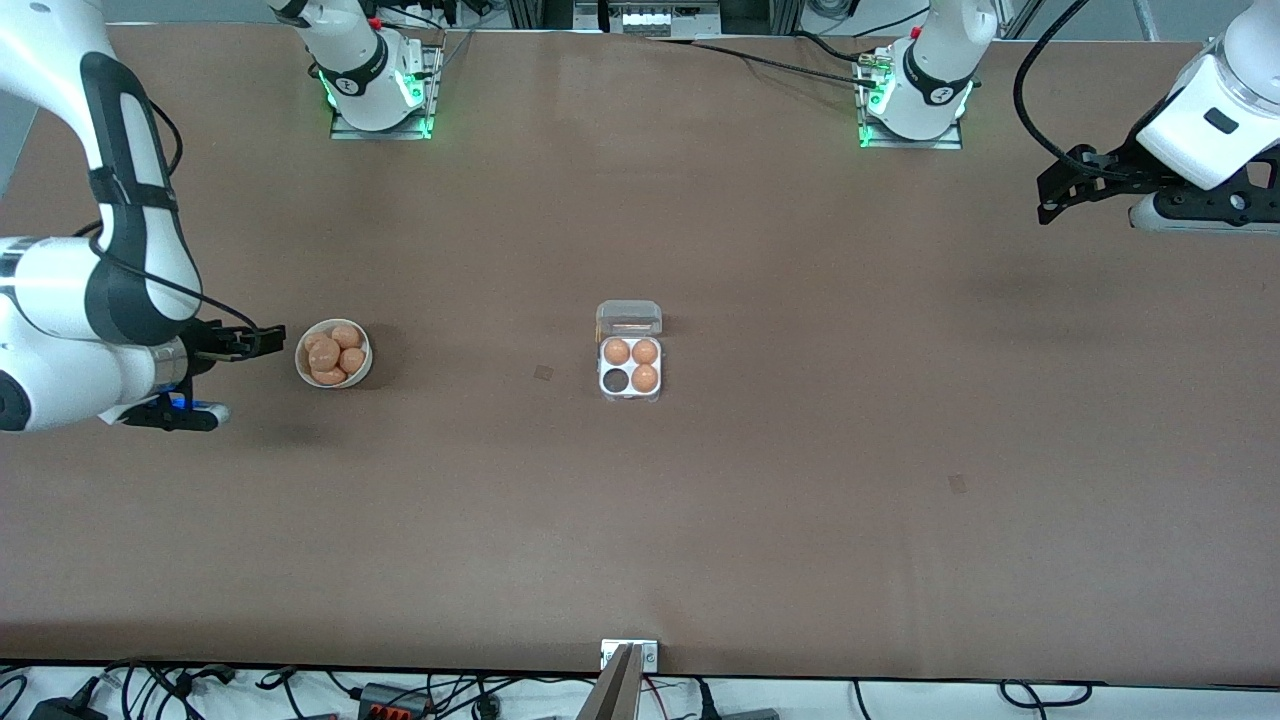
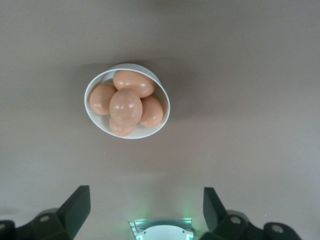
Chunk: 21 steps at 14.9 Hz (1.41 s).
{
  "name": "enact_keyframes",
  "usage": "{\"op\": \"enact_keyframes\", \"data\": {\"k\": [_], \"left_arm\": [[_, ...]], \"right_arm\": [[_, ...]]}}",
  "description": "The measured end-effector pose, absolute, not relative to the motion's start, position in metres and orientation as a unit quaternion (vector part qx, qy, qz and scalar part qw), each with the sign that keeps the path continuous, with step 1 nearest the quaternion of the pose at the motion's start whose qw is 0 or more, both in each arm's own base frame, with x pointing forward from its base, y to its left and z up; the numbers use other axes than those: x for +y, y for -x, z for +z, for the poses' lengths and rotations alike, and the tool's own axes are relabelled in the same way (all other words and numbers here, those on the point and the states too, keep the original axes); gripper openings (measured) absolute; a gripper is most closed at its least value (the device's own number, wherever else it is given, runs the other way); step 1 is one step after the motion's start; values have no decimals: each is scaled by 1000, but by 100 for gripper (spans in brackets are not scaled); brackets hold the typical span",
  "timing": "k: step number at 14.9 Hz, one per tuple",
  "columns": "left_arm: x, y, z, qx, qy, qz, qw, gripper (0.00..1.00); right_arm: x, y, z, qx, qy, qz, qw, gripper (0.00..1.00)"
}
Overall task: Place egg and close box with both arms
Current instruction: 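Lower the right gripper over the white bowl of eggs, then close the right gripper on one brown egg in the bowl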
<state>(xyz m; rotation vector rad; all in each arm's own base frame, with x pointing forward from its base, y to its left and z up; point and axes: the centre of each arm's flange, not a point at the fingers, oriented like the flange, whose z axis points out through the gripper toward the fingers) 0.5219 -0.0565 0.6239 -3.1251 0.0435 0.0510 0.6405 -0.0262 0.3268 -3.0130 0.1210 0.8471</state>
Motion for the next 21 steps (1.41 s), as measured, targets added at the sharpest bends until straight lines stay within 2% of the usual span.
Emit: {"op": "enact_keyframes", "data": {"k": [11,16,21], "left_arm": [[-57,-522,624,14,1000,16,8,100],[-57,-522,624,14,1000,16,8,100],[-58,-522,624,15,1000,16,8,100]], "right_arm": [[-25,-638,249,39,946,322,8,100],[-18,-638,222,34,943,330,8,100],[-17,-643,219,34,948,315,8,100]]}}
